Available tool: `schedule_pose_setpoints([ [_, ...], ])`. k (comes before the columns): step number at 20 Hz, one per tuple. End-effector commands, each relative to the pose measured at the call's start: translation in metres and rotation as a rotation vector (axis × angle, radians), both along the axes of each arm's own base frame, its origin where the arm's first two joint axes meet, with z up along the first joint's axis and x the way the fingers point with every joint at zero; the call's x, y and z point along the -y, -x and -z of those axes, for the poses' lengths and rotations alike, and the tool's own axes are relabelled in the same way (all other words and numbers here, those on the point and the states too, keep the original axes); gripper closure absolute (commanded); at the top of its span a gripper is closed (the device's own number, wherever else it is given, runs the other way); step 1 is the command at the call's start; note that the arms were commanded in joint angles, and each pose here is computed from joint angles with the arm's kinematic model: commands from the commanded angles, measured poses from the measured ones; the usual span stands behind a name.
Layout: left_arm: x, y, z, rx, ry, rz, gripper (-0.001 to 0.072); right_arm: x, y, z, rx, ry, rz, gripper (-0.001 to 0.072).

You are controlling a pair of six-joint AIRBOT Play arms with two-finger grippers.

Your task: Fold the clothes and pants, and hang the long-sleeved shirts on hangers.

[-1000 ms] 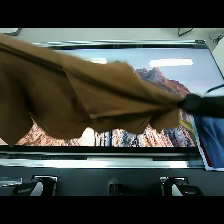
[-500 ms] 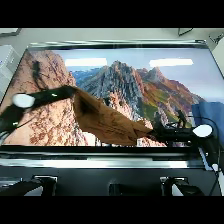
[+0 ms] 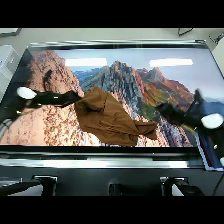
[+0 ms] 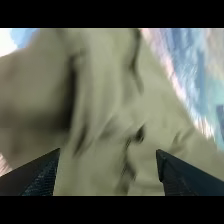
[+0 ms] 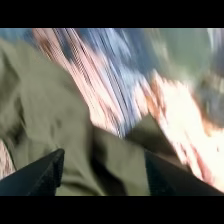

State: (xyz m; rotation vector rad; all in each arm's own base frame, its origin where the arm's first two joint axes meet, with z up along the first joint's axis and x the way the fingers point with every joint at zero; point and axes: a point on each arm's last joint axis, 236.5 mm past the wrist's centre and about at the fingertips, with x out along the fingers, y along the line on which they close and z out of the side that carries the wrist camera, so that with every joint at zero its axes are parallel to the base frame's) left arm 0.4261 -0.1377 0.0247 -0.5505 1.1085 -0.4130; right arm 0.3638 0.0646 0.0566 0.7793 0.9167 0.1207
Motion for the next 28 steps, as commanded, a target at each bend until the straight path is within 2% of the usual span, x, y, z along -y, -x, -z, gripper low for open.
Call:
schedule_pose_setpoints([
  [1,-0.063,0.070,0.004,-0.329,0.006,0.023,0.0002,0.029,-0.051,-0.067,0.144,0.165,-0.004,0.0010],
  [3,-0.068,0.105,0.020,-0.436,0.034,0.029,0.0002,0.020,-0.073,-0.050,0.067,0.107,-0.040,0.0010],
  [5,-0.050,0.136,0.045,-0.504,0.074,0.021,0.0002,-0.007,-0.083,-0.008,-0.078,-0.055,-0.103,0.0014],
  [7,-0.009,0.158,0.066,-0.526,0.169,0.001,0.0002,-0.037,-0.078,0.037,-0.239,-0.227,-0.171,0.0015],
  [9,0.033,0.167,0.081,-0.516,0.254,-0.008,0.0002,-0.063,-0.066,0.074,-0.374,-0.327,-0.230,0.0022],
  [12,0.081,0.169,0.101,-0.476,0.276,-0.058,0.0003,-0.096,-0.056,0.102,-0.419,-0.317,-0.315,0.0020],
  [15,0.122,0.169,0.105,-0.463,0.296,-0.063,0.0003,-0.107,-0.066,0.108,-0.375,-0.278,-0.305,0.0018],
  [25,0.185,0.167,0.124,-0.472,0.300,-0.058,0.0014,-0.125,-0.062,0.128,-0.379,-0.207,-0.338,0.0018],
  [27,0.188,0.167,0.129,-0.478,0.292,-0.059,0.0232,-0.133,-0.059,0.135,-0.393,-0.205,-0.350,0.0019],
  [28,0.187,0.165,0.132,-0.486,0.287,-0.080,0.0319,-0.138,-0.056,0.138,-0.405,-0.211,-0.356,0.0019],
])
